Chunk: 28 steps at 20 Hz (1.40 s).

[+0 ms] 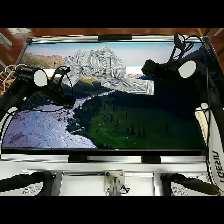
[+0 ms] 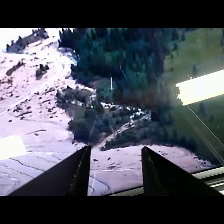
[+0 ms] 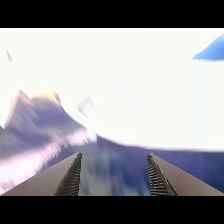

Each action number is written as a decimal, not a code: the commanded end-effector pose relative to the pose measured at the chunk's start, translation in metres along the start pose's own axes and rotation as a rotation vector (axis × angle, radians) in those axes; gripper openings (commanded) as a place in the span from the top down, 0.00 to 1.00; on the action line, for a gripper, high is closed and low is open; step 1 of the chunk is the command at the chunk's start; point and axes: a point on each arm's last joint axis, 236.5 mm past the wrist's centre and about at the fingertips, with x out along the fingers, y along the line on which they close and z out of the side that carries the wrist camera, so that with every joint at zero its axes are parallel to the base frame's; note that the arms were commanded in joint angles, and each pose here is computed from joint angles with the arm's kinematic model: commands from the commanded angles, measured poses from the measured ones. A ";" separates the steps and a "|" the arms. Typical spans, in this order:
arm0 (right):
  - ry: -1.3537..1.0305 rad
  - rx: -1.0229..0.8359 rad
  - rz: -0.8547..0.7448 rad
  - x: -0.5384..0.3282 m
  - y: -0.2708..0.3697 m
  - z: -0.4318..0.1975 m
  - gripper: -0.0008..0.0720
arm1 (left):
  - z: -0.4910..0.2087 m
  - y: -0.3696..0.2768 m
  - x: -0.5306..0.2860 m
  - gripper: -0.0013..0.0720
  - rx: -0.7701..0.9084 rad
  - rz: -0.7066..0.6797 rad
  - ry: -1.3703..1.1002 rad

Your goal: Fold the shirts.

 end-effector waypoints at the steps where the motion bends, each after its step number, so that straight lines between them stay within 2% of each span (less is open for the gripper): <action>1: -0.073 0.078 0.044 0.031 -0.003 0.014 0.25 | 0.000 0.000 0.000 0.43 0.000 0.000 0.001; 4: -0.055 0.092 0.040 0.058 -0.010 0.017 0.24 | 0.019 -0.006 0.002 0.43 -0.008 -0.027 -0.077; 5: -0.054 0.093 0.040 0.069 -0.012 0.020 0.16 | 0.026 -0.008 0.004 0.43 -0.011 -0.034 -0.102; 9: 0.031 0.184 0.034 0.120 -0.031 0.001 0.16 | 0.031 -0.010 0.011 0.43 -0.017 -0.046 -0.108; 15: 0.208 0.415 0.204 0.179 -0.021 -0.057 0.16 | 0.052 -0.008 0.008 0.43 -0.018 -0.040 -0.194; 19: 0.347 0.410 0.222 0.178 -0.020 -0.092 0.16 | 0.086 -0.006 -0.001 0.43 -0.022 -0.035 -0.343; 25: 0.619 0.474 0.260 0.139 -0.013 -0.133 0.16 | 0.083 -0.006 -0.001 0.43 -0.022 -0.035 -0.334; 28: 0.574 0.517 0.188 0.151 -0.025 -0.129 0.16 | 0.083 -0.006 0.000 0.44 -0.022 -0.035 -0.332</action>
